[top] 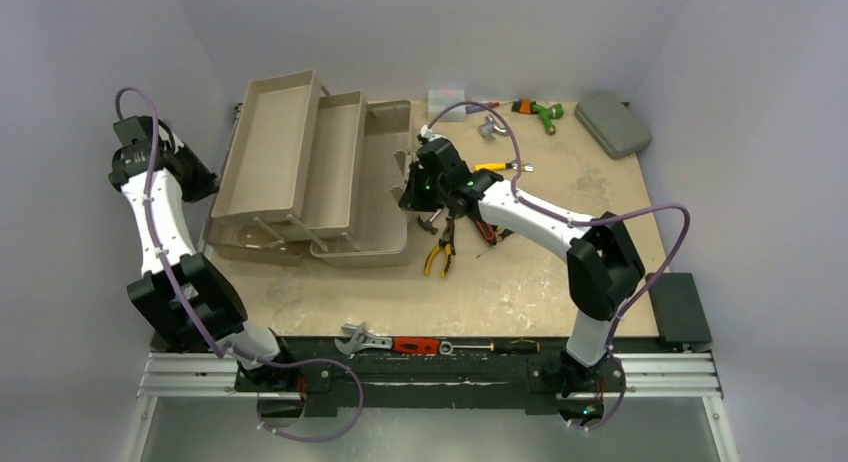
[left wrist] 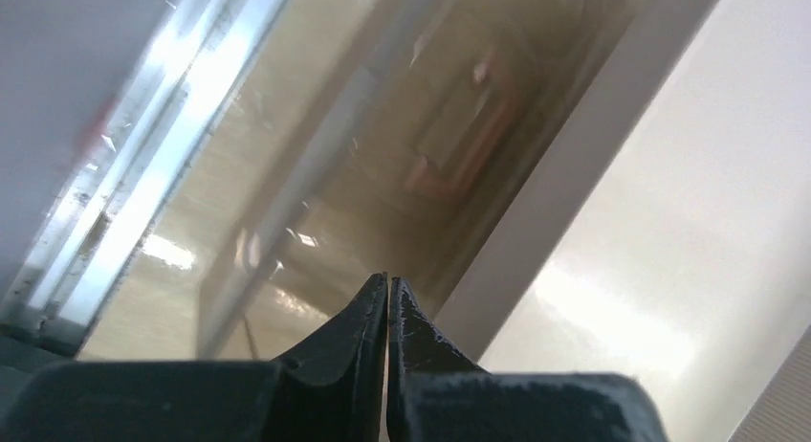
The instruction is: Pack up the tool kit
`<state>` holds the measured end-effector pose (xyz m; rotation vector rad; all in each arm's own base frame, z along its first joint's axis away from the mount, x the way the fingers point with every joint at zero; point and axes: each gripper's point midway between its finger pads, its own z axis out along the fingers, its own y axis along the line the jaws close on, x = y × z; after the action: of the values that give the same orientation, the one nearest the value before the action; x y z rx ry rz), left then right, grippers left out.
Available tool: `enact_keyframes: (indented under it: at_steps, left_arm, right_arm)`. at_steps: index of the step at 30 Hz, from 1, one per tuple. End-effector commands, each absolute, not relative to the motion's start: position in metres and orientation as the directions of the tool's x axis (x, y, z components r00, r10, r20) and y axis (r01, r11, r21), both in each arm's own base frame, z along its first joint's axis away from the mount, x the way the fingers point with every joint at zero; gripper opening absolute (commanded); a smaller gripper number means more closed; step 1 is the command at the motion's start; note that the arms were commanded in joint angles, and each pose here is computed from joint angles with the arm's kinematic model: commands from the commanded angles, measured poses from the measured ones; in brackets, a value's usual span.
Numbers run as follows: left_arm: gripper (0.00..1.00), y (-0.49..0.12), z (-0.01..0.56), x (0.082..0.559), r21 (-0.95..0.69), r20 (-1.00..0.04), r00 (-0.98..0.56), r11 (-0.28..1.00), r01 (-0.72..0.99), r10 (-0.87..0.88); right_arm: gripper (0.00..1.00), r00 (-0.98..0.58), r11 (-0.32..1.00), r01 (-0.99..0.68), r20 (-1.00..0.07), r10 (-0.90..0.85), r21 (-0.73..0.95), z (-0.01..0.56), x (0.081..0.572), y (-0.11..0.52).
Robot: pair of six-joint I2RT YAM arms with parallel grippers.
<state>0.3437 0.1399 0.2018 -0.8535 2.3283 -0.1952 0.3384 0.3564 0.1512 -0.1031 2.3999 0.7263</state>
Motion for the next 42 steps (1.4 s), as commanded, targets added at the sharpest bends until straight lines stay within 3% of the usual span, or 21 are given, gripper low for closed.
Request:
enact_keyframes:
  at_steps: [1,6,13,14,15,16,18,21,23,30,37,42]
  left_arm:
    - [0.0,0.107,0.238,0.347,-0.484,-0.522,-0.546,0.754,-0.444,-0.656]
    - [0.0,0.11,0.243,0.337,-0.455,-0.567,-0.514,0.765,-0.456,-0.644]
    - [0.0,0.101,0.219,0.342,-0.497,-0.481,-0.567,0.74,-0.453,-0.669]
    - [0.05,0.101,0.223,0.341,-0.496,-0.492,-0.557,0.742,-0.452,-0.669]
    - [0.16,0.102,0.23,0.339,-0.491,-0.513,-0.541,0.745,-0.452,-0.666]
    - [0.33,0.103,0.236,0.337,-0.483,-0.532,-0.525,0.747,-0.456,-0.665]
    - [0.53,0.109,0.247,0.329,-0.454,-0.567,-0.487,0.745,-0.488,-0.665]
    - [0.72,0.11,0.259,0.321,-0.442,-0.591,-0.459,0.743,-0.503,-0.663]
    - [0.79,0.112,0.268,0.317,-0.435,-0.608,-0.439,0.74,-0.513,-0.662]
    - [0.87,0.115,0.301,0.307,-0.429,-0.658,-0.367,0.728,-0.535,-0.657]
    - [0.92,0.089,0.346,0.294,-0.492,-0.704,-0.319,0.759,-0.425,-0.635]
    - [0.93,0.057,0.36,0.286,-0.488,-0.725,-0.364,0.809,-0.327,-0.584]
  right_arm:
    - [0.0,-0.81,0.687,-0.406,-0.585,0.035,0.603,0.173,0.313,0.429]
    - [0.0,-0.836,0.691,-0.38,-0.548,0.028,0.615,0.152,0.315,0.436]
    - [0.0,-0.84,0.734,-0.324,-0.538,0.067,0.597,0.133,0.317,0.406]
    - [0.0,-0.845,0.74,-0.31,-0.53,0.073,0.597,0.129,0.318,0.4]
    - [0.0,-0.847,0.743,-0.298,-0.525,0.083,0.599,0.126,0.32,0.394]
    - [0.0,-0.849,0.742,-0.289,-0.521,0.094,0.605,0.124,0.322,0.389]
    - [0.0,-0.85,0.743,-0.275,-0.515,0.109,0.611,0.121,0.324,0.382]
    - [0.0,-0.843,0.75,-0.266,-0.524,0.124,0.606,0.122,0.328,0.377]
    - [0.0,-0.841,0.749,-0.264,-0.525,0.129,0.607,0.123,0.328,0.377]
    - [0.0,-0.833,0.72,-0.291,-0.538,0.134,0.63,0.136,0.329,0.384]
    - [0.0,-0.838,0.703,-0.309,-0.533,0.117,0.641,0.141,0.327,0.396]
    - [0.0,-0.834,0.718,-0.267,-0.528,0.163,0.643,0.14,0.329,0.39]
